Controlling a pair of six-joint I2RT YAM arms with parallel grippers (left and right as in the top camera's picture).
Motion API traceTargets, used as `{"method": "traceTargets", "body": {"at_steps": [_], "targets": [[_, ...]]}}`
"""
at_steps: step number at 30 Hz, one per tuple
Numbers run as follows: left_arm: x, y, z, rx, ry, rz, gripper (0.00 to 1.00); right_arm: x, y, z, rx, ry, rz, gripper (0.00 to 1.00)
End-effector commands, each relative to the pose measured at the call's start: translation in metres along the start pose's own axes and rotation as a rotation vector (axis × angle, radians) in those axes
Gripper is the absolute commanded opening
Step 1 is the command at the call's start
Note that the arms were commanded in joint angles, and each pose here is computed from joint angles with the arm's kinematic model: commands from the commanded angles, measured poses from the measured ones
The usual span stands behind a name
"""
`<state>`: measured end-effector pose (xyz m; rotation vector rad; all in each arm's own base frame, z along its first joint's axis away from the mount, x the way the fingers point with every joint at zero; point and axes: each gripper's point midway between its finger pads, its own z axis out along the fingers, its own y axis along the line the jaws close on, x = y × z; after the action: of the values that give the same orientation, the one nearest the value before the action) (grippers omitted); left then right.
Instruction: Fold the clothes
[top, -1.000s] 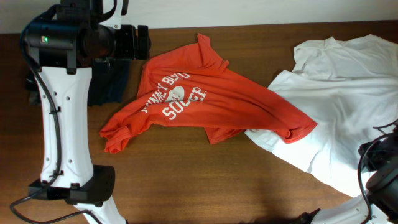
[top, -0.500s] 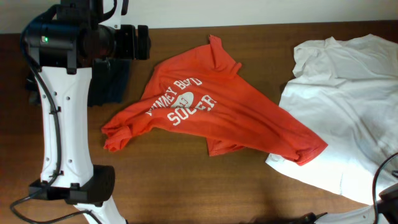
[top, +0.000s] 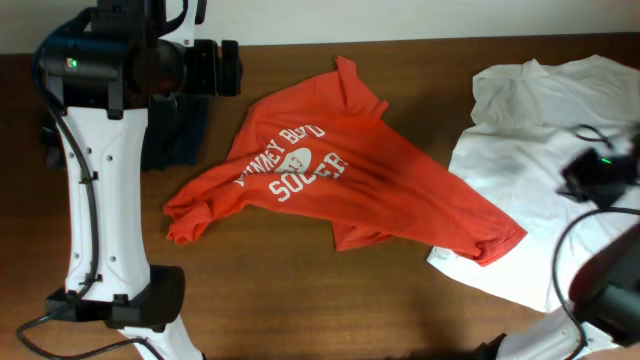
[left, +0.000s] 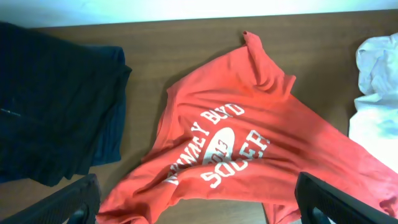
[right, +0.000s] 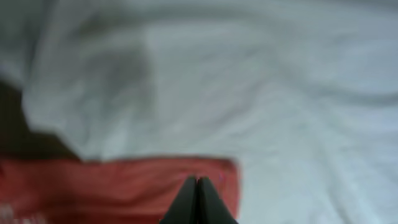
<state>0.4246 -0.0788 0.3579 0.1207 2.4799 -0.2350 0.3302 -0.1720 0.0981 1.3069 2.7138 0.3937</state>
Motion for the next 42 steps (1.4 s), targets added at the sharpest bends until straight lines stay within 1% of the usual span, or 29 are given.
{"method": "traceTargets", "body": {"at_steps": [1,2,3,5,7,9,12,14,16,17,18,19,20,24,25,26,27,28,29,30,31,33,34,35,36,38,39,40,42], "targets": [[-0.001,0.003,0.000,-0.009,-0.001,-0.012,0.99,0.027,0.075,0.014,-0.046,-0.004,-0.300,0.04],[-0.001,0.003,0.000,-0.009,-0.001,-0.012,0.99,0.036,0.109,0.026,-0.040,-0.039,-0.419,0.04],[-0.001,0.003,0.000,-0.009,-0.001,-0.012,0.99,0.046,0.128,0.039,-0.012,-0.049,-0.491,0.04],[-0.001,0.003,0.000,-0.009,-0.001,-0.012,0.99,0.071,0.155,0.067,0.006,-0.015,-0.593,0.04],[-0.001,0.003,0.000,-0.009,-0.001,-0.012,0.99,0.084,0.174,0.106,0.023,-0.003,-0.666,0.04],[-0.001,0.003,0.000,-0.009,-0.001,-0.012,0.99,0.080,0.174,0.140,0.065,-0.006,-0.671,0.04],[-0.001,0.003,0.000,-0.009,-0.001,-0.012,0.99,0.058,0.145,0.154,0.164,-0.028,-0.536,0.04],[-0.001,0.002,0.000,-0.009,-0.002,-0.012,0.99,0.043,0.122,0.149,0.221,-0.033,-0.489,0.04],[-0.001,0.003,0.000,-0.009,-0.001,-0.012,0.99,0.022,0.079,0.136,0.347,-0.043,-0.419,0.04],[-0.001,0.003,0.000,-0.009,-0.001,-0.012,0.99,0.012,0.060,0.130,0.371,-0.036,-0.385,0.04],[-0.001,0.003,0.000,-0.009,-0.001,-0.012,0.99,0.009,0.056,0.130,0.335,-0.012,-0.396,0.04],[-0.001,0.003,0.000,-0.009,-0.001,-0.012,0.99,0.010,0.059,0.131,0.287,0.011,-0.413,0.04],[-0.001,0.003,0.000,-0.009,-0.001,-0.012,0.99,0.016,0.071,0.134,0.164,0.057,-0.460,0.04],[-0.001,0.003,0.000,-0.009,-0.001,-0.012,0.99,0.023,0.107,0.134,0.036,0.052,-0.505,0.04],[-0.001,0.003,0.000,-0.009,-0.001,-0.012,0.99,0.019,0.119,0.125,0.010,0.035,-0.516,0.09],[-0.001,0.003,0.000,-0.009,-0.001,-0.012,0.99,0.011,0.140,0.102,-0.041,0.006,-0.527,0.18],[-0.001,0.003,0.000,-0.009,-0.001,-0.012,0.99,0.007,0.168,0.065,-0.118,-0.015,-0.542,0.23],[-0.001,0.003,0.000,-0.009,-0.001,-0.012,0.99,0.006,0.180,0.035,-0.133,-0.024,-0.546,0.25],[-0.001,0.003,0.000,-0.009,-0.001,-0.012,0.99,0.008,0.185,0.015,-0.132,-0.022,-0.545,0.25],[-0.001,0.003,0.000,-0.009,-0.001,-0.012,0.99,0.020,0.182,-0.011,-0.114,0.018,-0.545,0.16],[-0.001,0.003,0.000,-0.009,-0.001,-0.012,0.99,0.035,0.174,-0.022,-0.088,0.078,-0.536,0.04],[-0.001,0.003,0.000,-0.009,-0.001,-0.012,0.99,0.064,0.151,-0.024,-0.027,0.217,-0.494,0.04],[-0.001,0.003,0.000,-0.009,-0.001,-0.012,0.99,0.072,0.146,-0.026,-0.011,0.255,-0.484,0.04],[-0.001,0.003,0.000,-0.009,-0.001,-0.012,0.99,0.090,0.144,-0.029,0.008,0.301,-0.492,0.04],[-0.001,0.003,0.000,-0.009,-0.001,-0.012,0.99,0.103,0.145,-0.030,0.016,0.318,-0.508,0.04],[-0.001,0.003,0.000,-0.009,-0.001,-0.012,0.99,0.145,0.139,-0.032,0.065,0.366,-0.536,0.04],[-0.001,0.003,0.000,-0.009,-0.001,-0.012,0.99,0.166,0.124,-0.031,0.152,0.360,-0.524,0.04],[-0.001,0.003,0.000,-0.009,-0.001,-0.012,0.99,0.180,0.105,-0.028,0.248,0.318,-0.482,0.04],[-0.001,0.003,0.000,-0.009,-0.001,-0.012,0.99,0.201,0.077,-0.017,0.319,0.234,-0.449,0.04]]}}
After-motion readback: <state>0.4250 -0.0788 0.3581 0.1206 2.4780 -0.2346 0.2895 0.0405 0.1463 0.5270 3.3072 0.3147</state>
